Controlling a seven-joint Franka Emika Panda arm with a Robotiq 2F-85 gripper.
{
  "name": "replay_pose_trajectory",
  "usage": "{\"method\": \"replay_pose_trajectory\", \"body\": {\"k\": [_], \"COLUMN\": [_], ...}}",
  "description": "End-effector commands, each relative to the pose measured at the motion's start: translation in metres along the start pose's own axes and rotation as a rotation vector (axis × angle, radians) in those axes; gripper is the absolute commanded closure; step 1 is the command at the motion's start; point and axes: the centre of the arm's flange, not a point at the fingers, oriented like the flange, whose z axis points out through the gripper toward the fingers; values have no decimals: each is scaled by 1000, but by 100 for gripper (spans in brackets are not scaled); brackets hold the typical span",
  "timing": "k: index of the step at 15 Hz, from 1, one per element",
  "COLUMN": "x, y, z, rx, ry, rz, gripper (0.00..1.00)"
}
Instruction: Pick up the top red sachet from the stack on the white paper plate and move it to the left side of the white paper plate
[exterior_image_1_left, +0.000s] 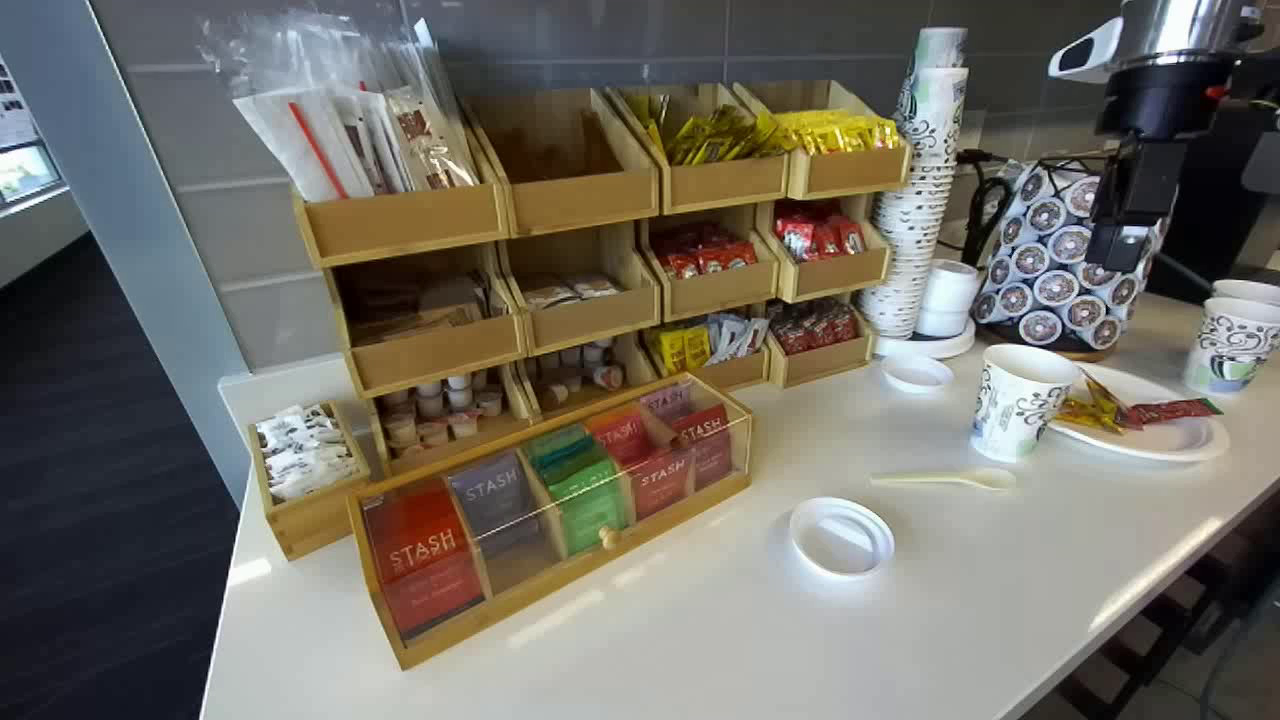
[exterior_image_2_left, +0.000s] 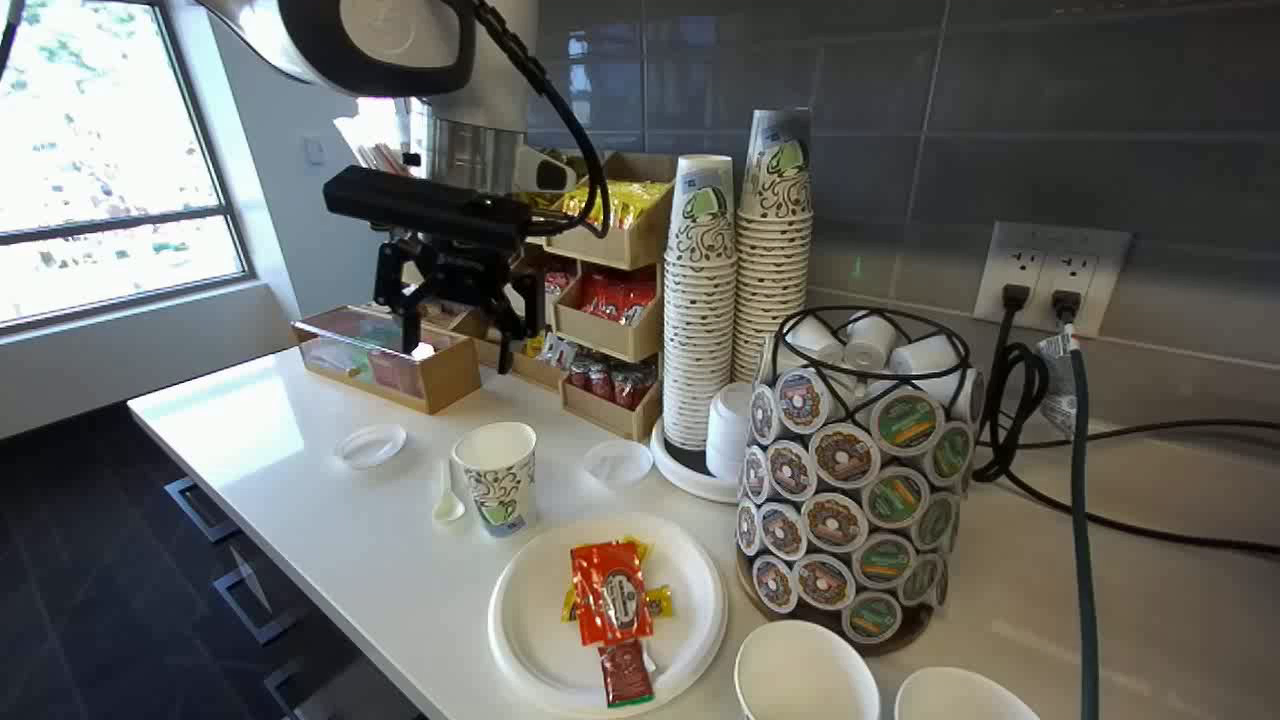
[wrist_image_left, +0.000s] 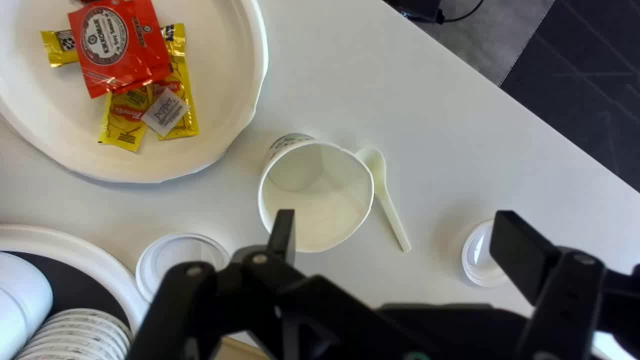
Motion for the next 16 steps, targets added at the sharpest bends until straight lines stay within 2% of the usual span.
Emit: {"method": "replay_pose_trajectory", "body": {"k": [1, 8, 10, 11, 16], "x": [0, 0, 8, 8, 0], "y": [0, 0, 12, 20, 58], "z": [0, 0, -1, 0, 15], "rx": [0, 0, 15, 15, -32], "ry": [0, 0, -44, -71, -76], "rz": [0, 0, 156, 193, 467], "gripper": [0, 0, 0, 0, 0]}}
